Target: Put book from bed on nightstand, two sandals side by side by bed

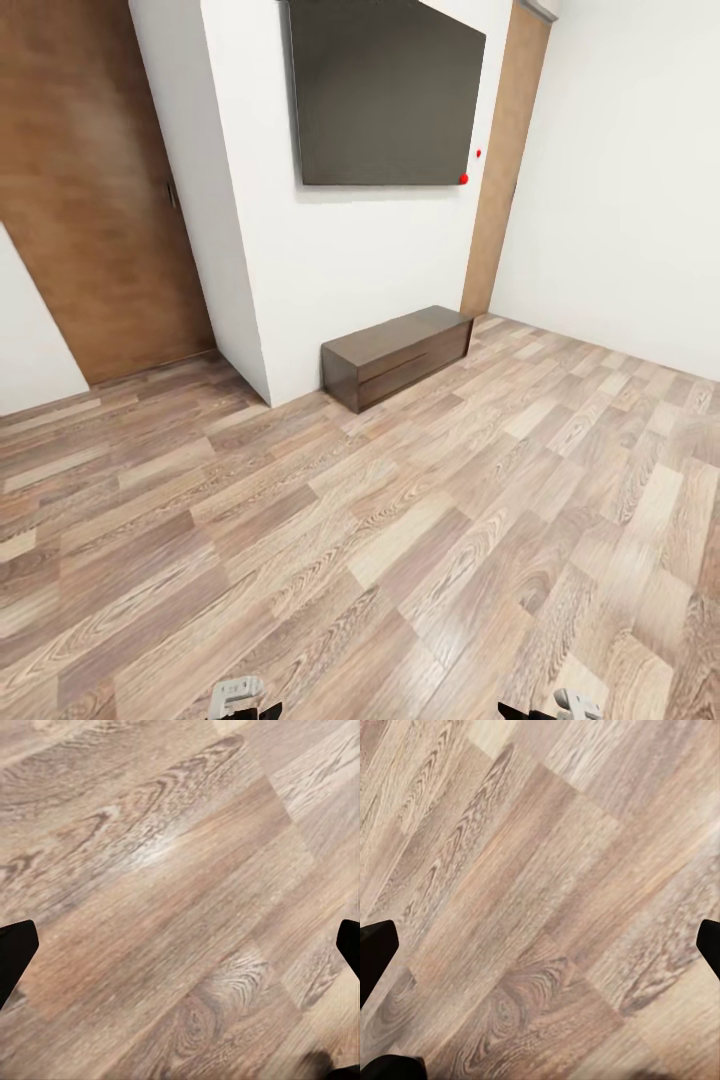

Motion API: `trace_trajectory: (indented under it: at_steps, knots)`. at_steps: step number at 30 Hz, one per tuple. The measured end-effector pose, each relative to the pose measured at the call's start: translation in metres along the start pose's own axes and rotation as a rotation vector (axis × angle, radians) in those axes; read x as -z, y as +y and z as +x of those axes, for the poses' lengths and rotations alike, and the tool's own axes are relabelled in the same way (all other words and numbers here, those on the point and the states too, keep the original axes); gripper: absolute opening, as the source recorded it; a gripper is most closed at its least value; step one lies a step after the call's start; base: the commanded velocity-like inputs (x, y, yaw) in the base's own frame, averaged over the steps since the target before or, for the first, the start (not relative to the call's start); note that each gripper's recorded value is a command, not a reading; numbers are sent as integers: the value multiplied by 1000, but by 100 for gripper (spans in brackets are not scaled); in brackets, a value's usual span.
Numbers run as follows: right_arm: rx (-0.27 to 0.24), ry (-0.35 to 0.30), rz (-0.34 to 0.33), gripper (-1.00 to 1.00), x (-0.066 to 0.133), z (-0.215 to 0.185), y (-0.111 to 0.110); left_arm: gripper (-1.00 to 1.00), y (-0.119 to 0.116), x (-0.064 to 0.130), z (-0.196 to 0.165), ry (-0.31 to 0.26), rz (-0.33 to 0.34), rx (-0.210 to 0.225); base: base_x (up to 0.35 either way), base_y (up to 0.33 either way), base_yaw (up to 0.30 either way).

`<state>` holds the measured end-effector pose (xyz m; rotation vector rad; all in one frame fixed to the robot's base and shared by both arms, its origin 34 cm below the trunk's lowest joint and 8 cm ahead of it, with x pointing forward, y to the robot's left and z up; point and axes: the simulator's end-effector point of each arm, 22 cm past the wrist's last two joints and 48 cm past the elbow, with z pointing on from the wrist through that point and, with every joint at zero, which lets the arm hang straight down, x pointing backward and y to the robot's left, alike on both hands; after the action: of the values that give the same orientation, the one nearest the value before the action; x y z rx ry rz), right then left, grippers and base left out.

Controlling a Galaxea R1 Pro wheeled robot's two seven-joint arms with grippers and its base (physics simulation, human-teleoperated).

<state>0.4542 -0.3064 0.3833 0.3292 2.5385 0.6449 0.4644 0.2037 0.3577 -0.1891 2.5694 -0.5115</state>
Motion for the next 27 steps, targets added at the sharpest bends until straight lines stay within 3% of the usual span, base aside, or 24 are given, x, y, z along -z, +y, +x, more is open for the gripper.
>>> trace_trajectory:
  at_steps: [27]
  knots:
    - [0, 1, 0, 100, 35, -27, 26, 100, -20, 36, -29, 1, 0, 0, 0, 0, 0]
